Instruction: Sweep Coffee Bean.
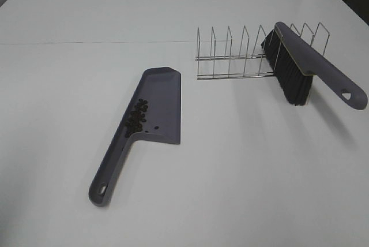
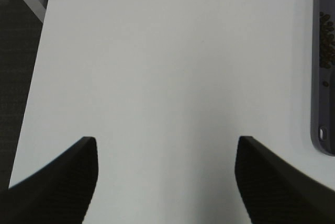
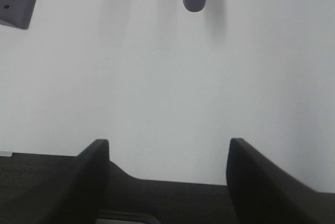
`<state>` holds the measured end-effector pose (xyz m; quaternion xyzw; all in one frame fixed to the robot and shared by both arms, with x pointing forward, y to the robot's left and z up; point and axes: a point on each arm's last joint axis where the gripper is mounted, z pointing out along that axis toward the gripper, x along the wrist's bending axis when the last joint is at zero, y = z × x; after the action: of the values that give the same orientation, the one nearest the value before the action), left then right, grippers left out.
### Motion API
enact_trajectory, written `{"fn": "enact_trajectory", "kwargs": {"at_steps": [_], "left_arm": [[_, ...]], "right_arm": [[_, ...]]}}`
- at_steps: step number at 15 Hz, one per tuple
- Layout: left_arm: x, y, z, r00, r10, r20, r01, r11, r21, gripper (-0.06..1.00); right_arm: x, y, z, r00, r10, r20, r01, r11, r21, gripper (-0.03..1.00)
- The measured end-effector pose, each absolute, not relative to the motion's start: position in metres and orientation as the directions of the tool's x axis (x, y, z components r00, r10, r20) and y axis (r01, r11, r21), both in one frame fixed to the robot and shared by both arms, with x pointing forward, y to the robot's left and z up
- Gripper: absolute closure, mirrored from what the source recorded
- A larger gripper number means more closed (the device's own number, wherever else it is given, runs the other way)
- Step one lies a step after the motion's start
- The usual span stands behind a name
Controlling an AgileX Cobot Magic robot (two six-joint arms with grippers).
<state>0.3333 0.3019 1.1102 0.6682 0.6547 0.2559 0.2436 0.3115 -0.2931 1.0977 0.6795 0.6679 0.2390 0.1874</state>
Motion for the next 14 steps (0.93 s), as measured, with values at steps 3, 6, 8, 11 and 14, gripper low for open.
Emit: {"fn": "enact_trajectory", "kwargs": {"at_steps": [3,6,8,11,14], "left_arm": [[0.286,0.303,1.095,0.011,1.000,0.027,0.653,-0.027,0.757,0.29],[0.265,0.303,1.082,0.007,0.999,0.032,0.593,-0.030,0.805,0.29],[0.251,0.303,1.073,0.005,0.999,0.032,0.532,-0.030,0.846,0.29],[0.234,0.303,1.057,0.012,0.999,0.038,0.465,-0.039,0.885,0.29],[0.230,0.302,1.056,0.035,0.998,0.047,0.445,-0.058,0.894,0.29]], "right_arm": [[0.266,-0.299,1.080,0.013,1.000,0.002,0.721,-0.011,0.693,0.41],[0.240,-0.299,1.070,0.020,1.000,-0.011,0.636,-0.004,0.771,0.41],[0.222,-0.299,1.061,0.021,1.000,-0.011,0.555,-0.003,0.832,0.41],[0.222,-0.298,1.049,0.017,1.000,-0.005,0.565,-0.005,0.825,0.41],[0.233,-0.297,1.036,0.007,1.000,0.011,0.554,-0.013,0.832,0.41]]}}
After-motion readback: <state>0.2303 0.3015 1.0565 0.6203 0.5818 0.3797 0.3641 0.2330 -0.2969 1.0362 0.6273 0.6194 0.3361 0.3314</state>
